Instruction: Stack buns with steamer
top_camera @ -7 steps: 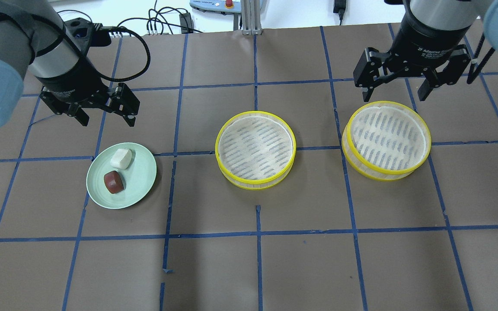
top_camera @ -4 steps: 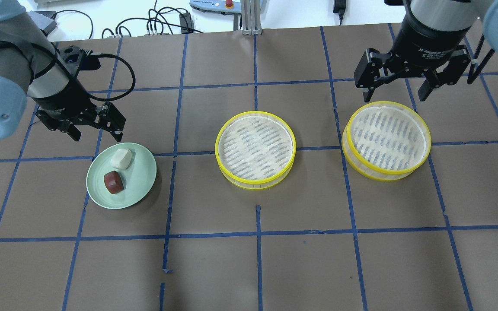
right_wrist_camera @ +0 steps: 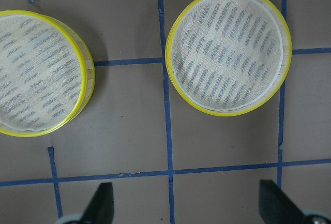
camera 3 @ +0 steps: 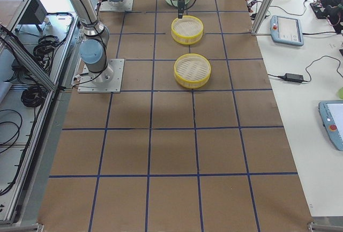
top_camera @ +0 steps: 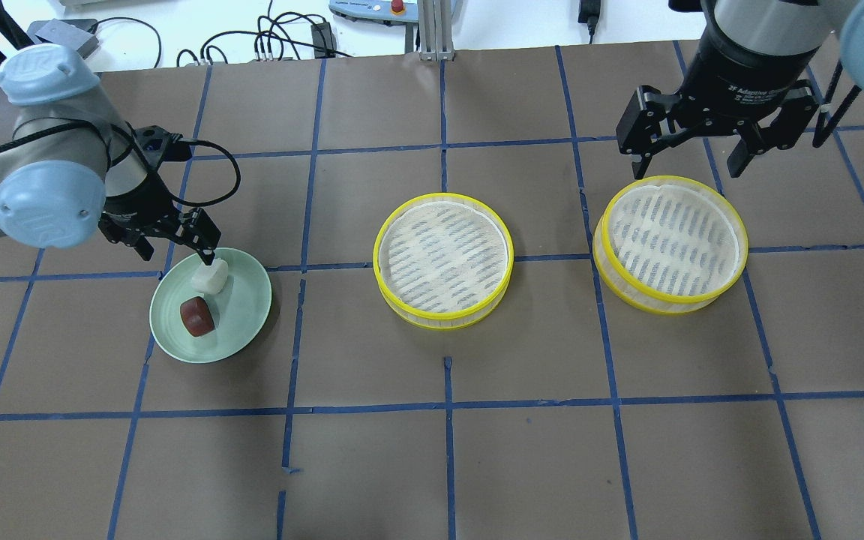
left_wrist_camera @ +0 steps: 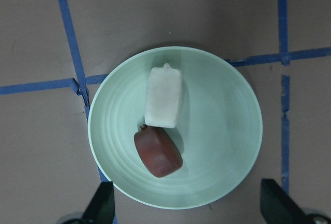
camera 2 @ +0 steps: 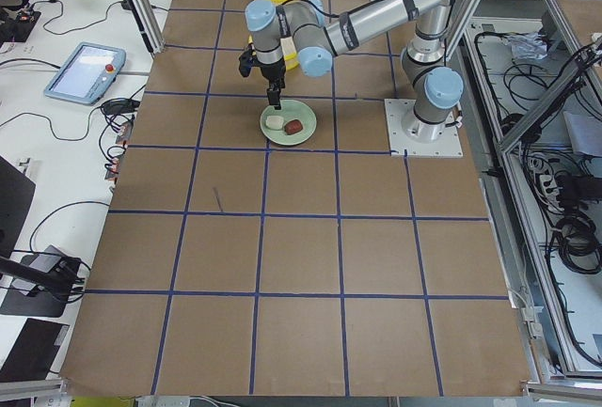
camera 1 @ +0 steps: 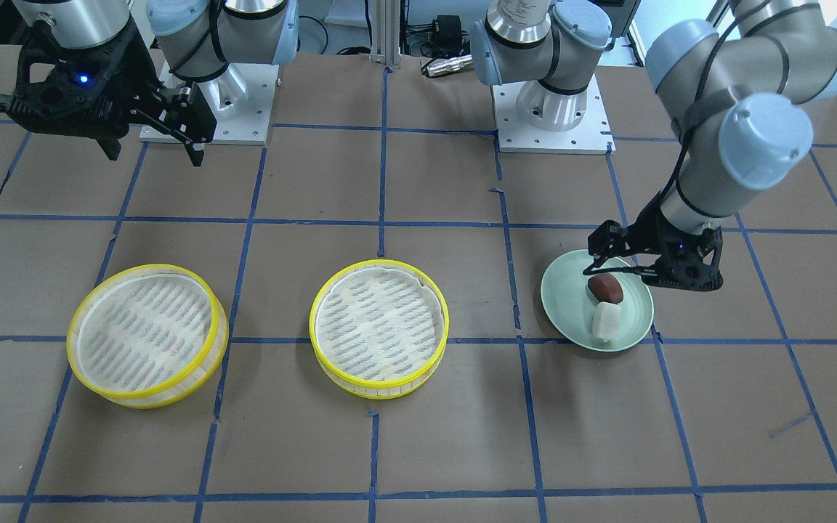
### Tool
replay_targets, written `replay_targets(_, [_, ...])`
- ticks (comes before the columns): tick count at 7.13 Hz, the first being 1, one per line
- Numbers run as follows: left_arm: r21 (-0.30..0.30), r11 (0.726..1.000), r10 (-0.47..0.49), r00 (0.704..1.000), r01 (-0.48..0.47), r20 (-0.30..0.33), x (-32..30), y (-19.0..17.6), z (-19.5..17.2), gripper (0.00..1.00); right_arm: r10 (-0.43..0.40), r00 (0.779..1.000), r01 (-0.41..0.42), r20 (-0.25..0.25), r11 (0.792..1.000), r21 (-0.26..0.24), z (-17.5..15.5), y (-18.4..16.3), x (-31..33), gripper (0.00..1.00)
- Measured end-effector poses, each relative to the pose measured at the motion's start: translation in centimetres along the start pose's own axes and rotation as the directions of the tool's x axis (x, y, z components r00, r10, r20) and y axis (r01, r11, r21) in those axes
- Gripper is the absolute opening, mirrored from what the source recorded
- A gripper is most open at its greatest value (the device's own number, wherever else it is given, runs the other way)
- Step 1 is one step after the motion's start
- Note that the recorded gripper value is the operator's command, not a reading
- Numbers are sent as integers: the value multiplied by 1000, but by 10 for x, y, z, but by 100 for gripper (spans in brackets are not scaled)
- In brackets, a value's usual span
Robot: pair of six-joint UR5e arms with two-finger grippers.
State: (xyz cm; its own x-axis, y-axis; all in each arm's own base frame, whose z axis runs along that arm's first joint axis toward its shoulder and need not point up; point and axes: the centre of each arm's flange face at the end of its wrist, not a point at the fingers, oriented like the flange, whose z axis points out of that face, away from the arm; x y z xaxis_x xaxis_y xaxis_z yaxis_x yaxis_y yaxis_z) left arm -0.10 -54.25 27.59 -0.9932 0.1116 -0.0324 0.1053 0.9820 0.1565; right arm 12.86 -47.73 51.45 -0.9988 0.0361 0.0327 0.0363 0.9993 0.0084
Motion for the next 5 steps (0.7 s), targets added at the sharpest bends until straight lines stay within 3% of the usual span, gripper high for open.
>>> replay_targets(2, [-31, 1000, 2, 1000, -2, -1, -4, -18, 39, 96, -28, 1000, 29, -5, 999, 19, -3, -11, 20, 100])
replay_targets(3, [-39, 999, 2, 1000, -2, -3, -4, -23, 55, 75, -45, 999, 46, -20, 998, 39, 1, -23, 35, 99])
replay_targets(4, [-35, 999, 0, 1000, 0, -2, -4, -25, 68, 37, -54, 998, 55, -36, 997, 45, 18, -47, 56, 99])
replay_targets(5, [-28, 1000, -2, 1000, 2, 0, -4, -27, 74, 16, -79, 996, 80, -38, 997, 22, 49, -75, 83, 98])
